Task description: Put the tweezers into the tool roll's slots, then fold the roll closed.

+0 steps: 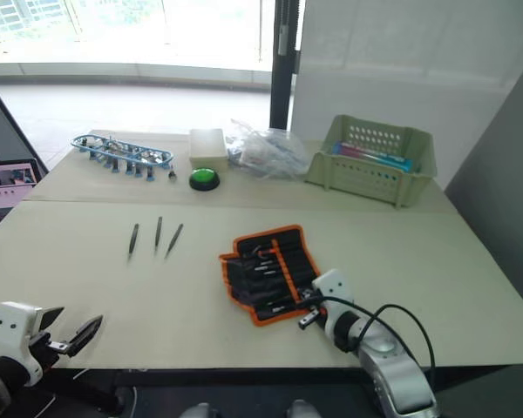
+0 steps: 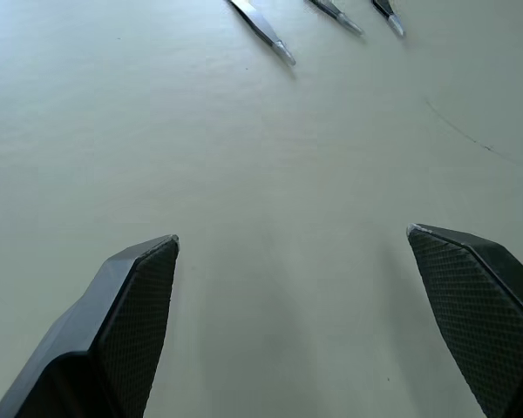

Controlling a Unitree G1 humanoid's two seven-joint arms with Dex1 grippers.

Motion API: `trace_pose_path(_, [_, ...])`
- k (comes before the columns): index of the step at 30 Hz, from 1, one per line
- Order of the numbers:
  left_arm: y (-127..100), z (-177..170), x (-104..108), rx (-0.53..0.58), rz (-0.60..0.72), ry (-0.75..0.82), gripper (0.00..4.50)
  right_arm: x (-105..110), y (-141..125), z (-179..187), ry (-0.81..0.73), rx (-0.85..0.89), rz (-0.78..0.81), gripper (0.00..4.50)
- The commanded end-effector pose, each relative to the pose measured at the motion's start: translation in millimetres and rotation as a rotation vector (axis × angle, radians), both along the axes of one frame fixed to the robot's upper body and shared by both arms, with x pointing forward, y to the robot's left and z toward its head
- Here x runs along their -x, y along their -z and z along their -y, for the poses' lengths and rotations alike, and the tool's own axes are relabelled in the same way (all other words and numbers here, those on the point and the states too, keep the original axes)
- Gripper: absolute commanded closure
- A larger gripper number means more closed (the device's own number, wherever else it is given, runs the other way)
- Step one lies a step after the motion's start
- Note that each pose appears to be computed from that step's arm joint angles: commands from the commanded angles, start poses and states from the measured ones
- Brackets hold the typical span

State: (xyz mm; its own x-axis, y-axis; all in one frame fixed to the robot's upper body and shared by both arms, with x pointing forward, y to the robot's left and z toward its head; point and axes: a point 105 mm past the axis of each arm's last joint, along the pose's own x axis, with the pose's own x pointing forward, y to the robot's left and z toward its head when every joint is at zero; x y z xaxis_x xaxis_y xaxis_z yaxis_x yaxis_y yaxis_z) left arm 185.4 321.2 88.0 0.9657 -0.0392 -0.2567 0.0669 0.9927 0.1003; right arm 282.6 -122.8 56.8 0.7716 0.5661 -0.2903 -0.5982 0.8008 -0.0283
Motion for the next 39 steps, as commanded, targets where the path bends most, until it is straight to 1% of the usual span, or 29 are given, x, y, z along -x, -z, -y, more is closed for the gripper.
trace_pose_path(1, [-20, 2, 9, -0.006, 0.081, -0.031, 0.05, 6, 22, 4, -0.001, 0.020, -0.089, 4.50])
trace_pose_path(5, [-19, 7, 12, 0.004, 0.072, -0.037, 0.05, 5, 22, 2, -0.011, 0.016, -0.091, 4.50])
trace_pose_path(9, [-17, 10, -1, 0.014, 0.068, -0.033, 0.05, 5, 21, 1, -0.016, 0.015, -0.092, 4.50])
trace_pose_path(13, [-13, 12, -31, 0.019, 0.060, -0.056, 0.05, 3, 19, 1, -0.005, 0.012, -0.083, 4.50])
trace_pose_path(15, [-10, 9, -48, 0.040, 0.064, -0.102, 0.05, 2, 18, 1, -0.001, 0.011, -0.079, 4.50])
trace_pose_path(19, [-2, 8, -80, 0.060, 0.060, -0.142, 0.05, 1, 15, -1, 0.003, 0.010, -0.072, 4.50])
trace_pose_path(26, [14, 26, -136, 0.050, 0.014, -0.126, 0.05, -2, 11, -2, 0.013, 0.003, -0.060, 4.50])
trace_pose_path(29, [17, 31, -150, 0.044, 0.004, -0.124, 0.05, -3, 10, -3, 0.014, 0.001, -0.056, 4.50])
trace_pose_path(33, [23, 37, -162, 0.052, -0.026, -0.122, 0.05, -3, 10, -3, 0.017, 0.002, -0.055, 4.50])
trace_pose_path(37, [30, 55, -173, 0.060, -0.056, -0.067, 0.05, -2, 8, -3, 0.019, 0.001, -0.052, 4.50])
trace_pose_path(38, [30, 58, -175, 0.064, -0.057, -0.057, 0.59, -3, 8, -3, 0.019, 0.000, -0.051, 4.50])
trace_pose_path(39, [30, 62, -178, 0.066, -0.057, -0.046, 0.87, -3, 8, -4, 0.019, 0.000, -0.051, 4.50])
